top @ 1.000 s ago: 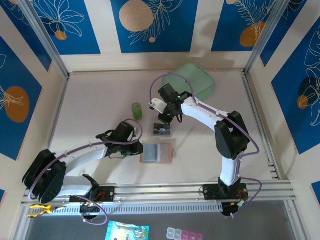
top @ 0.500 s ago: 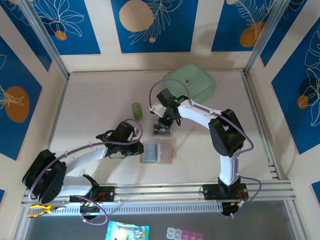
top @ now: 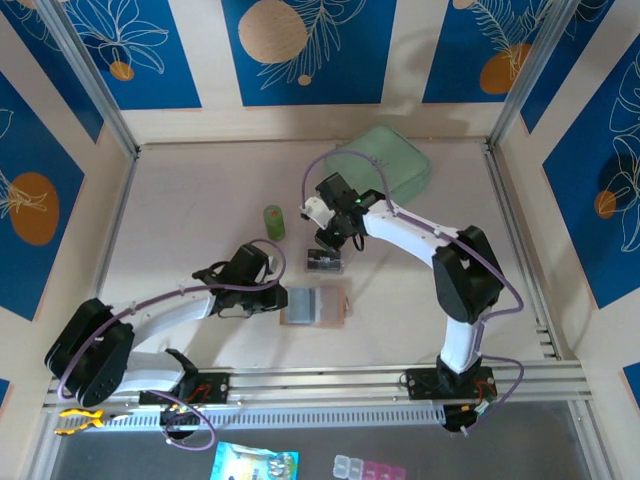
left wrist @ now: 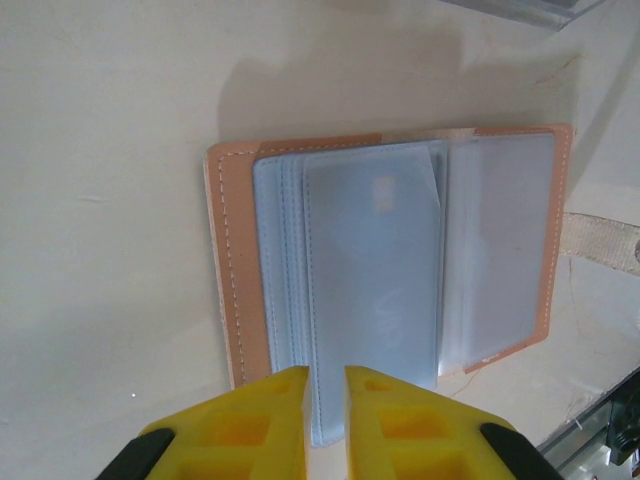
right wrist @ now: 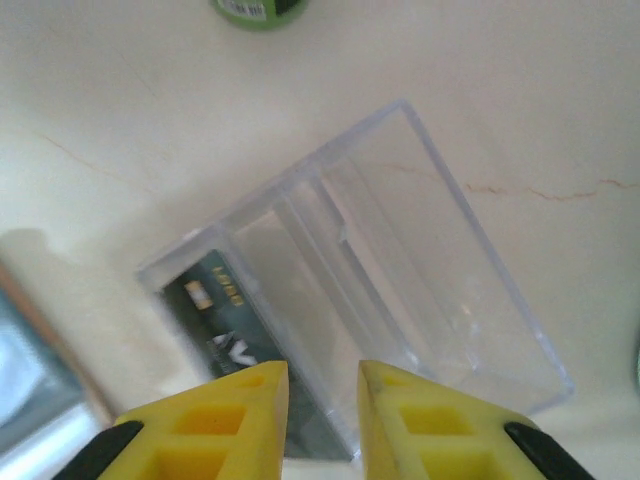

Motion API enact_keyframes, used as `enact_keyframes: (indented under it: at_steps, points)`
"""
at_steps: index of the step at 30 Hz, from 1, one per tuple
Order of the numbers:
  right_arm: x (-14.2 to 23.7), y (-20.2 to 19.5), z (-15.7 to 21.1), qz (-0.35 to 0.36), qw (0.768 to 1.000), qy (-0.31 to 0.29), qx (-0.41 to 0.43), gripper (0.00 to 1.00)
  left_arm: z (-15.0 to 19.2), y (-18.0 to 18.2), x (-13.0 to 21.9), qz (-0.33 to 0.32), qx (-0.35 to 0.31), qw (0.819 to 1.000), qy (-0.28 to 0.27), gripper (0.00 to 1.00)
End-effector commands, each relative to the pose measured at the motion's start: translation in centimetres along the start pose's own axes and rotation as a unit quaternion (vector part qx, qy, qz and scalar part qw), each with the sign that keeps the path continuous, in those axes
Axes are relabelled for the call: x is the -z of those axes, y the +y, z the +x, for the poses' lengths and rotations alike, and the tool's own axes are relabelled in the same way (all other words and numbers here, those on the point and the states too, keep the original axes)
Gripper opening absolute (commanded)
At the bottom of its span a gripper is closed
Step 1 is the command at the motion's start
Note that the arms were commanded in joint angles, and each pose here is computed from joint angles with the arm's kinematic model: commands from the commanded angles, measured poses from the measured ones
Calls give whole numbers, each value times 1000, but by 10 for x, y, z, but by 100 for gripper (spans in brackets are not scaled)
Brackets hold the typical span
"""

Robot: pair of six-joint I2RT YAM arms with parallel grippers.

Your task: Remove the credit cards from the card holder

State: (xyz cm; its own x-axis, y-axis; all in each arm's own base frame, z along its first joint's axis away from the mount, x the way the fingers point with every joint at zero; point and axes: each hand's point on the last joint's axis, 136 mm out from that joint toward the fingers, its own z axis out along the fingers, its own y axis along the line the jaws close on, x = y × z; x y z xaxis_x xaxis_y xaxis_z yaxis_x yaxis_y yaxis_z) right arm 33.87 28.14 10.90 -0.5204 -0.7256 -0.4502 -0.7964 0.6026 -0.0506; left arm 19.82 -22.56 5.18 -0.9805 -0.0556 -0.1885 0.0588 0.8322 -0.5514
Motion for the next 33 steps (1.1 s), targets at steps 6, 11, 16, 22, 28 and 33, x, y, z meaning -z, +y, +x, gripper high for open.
enact_keyframes:
  at_steps: [6, 11, 16, 22, 28, 33]
  points:
    - [33, 55, 2, -108, 971, -55, -207, 25, 3, 3, -13, 9, 10, 1000, 18, 14]
    - [33, 85, 14, -177, 931, -41, -316, 20, 4, 7, -20, 3, 13, 1000, 27, 13]
    - [26, 113, 35, -216, 895, 19, -391, 17, 9, 16, -22, -16, 16, 999, 33, 11]
    - [11, 136, 50, -231, 876, 44, -422, 28, 15, 22, -25, -27, 20, 998, 44, 10]
    - [-2, 154, 53, -254, 862, 52, -435, 35, 19, 26, -26, -33, 23, 998, 46, 9]
    - [-14, 160, 56, -260, 856, 68, -441, 34, 21, 28, -28, -34, 25, 998, 49, 9]
